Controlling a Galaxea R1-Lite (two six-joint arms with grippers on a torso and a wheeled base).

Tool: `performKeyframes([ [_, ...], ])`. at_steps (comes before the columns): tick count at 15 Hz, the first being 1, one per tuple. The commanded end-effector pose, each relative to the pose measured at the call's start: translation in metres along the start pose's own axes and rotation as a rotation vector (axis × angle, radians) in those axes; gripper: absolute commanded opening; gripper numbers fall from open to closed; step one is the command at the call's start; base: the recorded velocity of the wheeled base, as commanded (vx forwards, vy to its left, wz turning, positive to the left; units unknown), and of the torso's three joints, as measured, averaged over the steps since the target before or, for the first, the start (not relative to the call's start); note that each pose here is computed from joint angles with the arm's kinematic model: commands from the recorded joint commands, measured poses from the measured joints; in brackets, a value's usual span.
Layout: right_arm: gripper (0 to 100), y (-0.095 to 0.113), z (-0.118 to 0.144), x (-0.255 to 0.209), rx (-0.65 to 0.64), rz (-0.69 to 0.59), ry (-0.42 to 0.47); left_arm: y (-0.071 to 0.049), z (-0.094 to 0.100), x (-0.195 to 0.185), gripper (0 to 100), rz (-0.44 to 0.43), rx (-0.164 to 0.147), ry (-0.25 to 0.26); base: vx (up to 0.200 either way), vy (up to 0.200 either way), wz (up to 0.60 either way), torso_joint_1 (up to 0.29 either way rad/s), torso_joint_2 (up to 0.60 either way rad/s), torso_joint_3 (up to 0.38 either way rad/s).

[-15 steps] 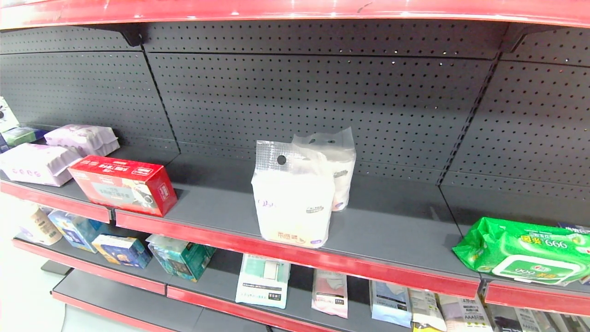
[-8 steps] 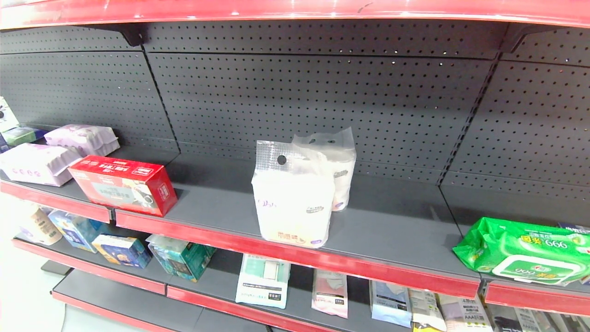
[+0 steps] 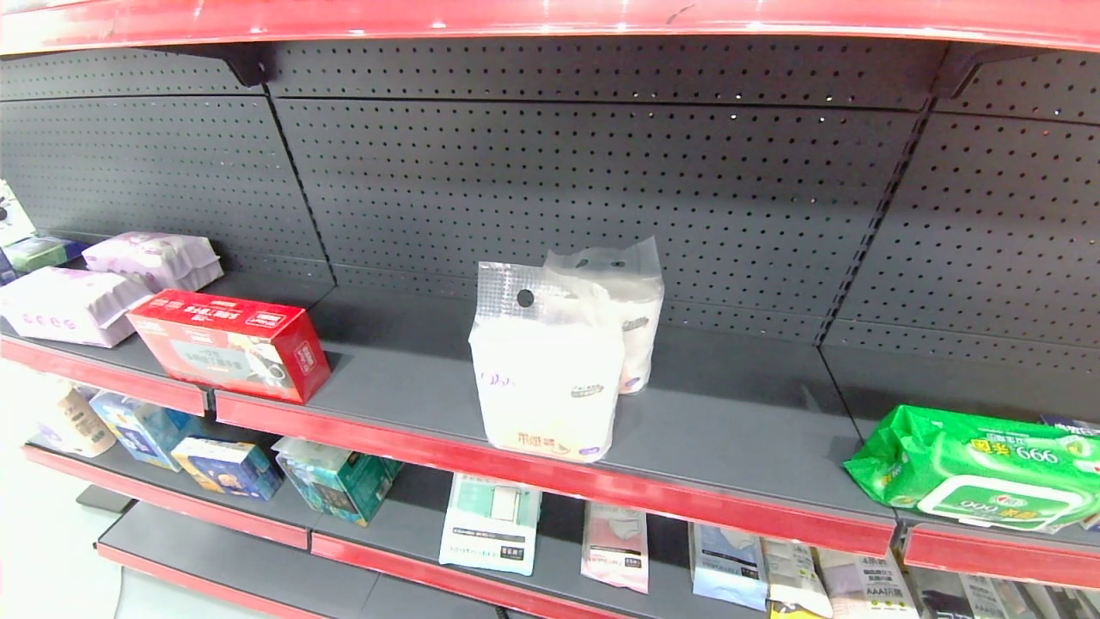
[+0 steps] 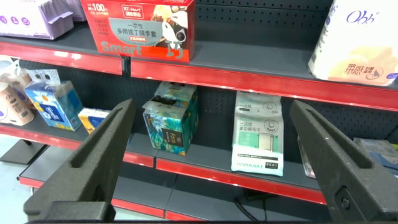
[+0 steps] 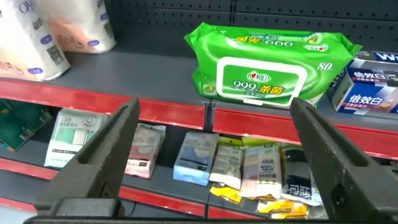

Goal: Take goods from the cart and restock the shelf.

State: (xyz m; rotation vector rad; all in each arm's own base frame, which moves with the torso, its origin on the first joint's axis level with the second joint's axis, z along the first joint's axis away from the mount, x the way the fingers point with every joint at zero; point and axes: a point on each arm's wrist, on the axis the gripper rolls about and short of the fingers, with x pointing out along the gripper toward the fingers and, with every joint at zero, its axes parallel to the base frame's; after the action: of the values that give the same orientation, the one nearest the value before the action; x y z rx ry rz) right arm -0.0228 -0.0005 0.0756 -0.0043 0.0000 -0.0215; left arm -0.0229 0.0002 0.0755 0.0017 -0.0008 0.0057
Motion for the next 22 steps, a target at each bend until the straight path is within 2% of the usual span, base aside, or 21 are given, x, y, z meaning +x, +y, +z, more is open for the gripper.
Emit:
performKeyframes([
  [1, 100, 0.000, 0.000, 0.000, -0.002, 0.000, -0.002, 0.000, 0.000, 0.000, 100, 0.000, 0.000, 0.001, 0.000, 0.000, 0.00, 0.000, 0.00, 0.000],
  [5, 100, 0.000, 0.000, 0.000, 0.000, 0.000, 0.000, 0.000, 0.000, 0.000, 100, -0.001, 0.000, 0.001, 0.000, 0.000, 0.00, 0.000, 0.00, 0.000],
  [16, 100, 0.000, 0.000, 0.000, 0.000, 0.000, 0.000, 0.000, 0.000, 0.000, 100, -0.003, 0.001, 0.002, 0.000, 0.000, -0.60, 0.004, 0.00, 0.003],
  [21, 100, 0.000, 0.000, 0.000, 0.000, 0.000, 0.000, 0.000, 0.001, 0.001, 100, 0.003, -0.005, 0.019, 0.000, 0.000, 0.00, 0.000, 0.00, 0.000],
  [22, 100, 0.000, 0.000, 0.000, 0.000, 0.000, 0.000, 0.000, 0.022, -0.002, 100, 0.025, -0.006, -0.015, 0.000, 0.000, 0.00, 0.000, 0.00, 0.000],
])
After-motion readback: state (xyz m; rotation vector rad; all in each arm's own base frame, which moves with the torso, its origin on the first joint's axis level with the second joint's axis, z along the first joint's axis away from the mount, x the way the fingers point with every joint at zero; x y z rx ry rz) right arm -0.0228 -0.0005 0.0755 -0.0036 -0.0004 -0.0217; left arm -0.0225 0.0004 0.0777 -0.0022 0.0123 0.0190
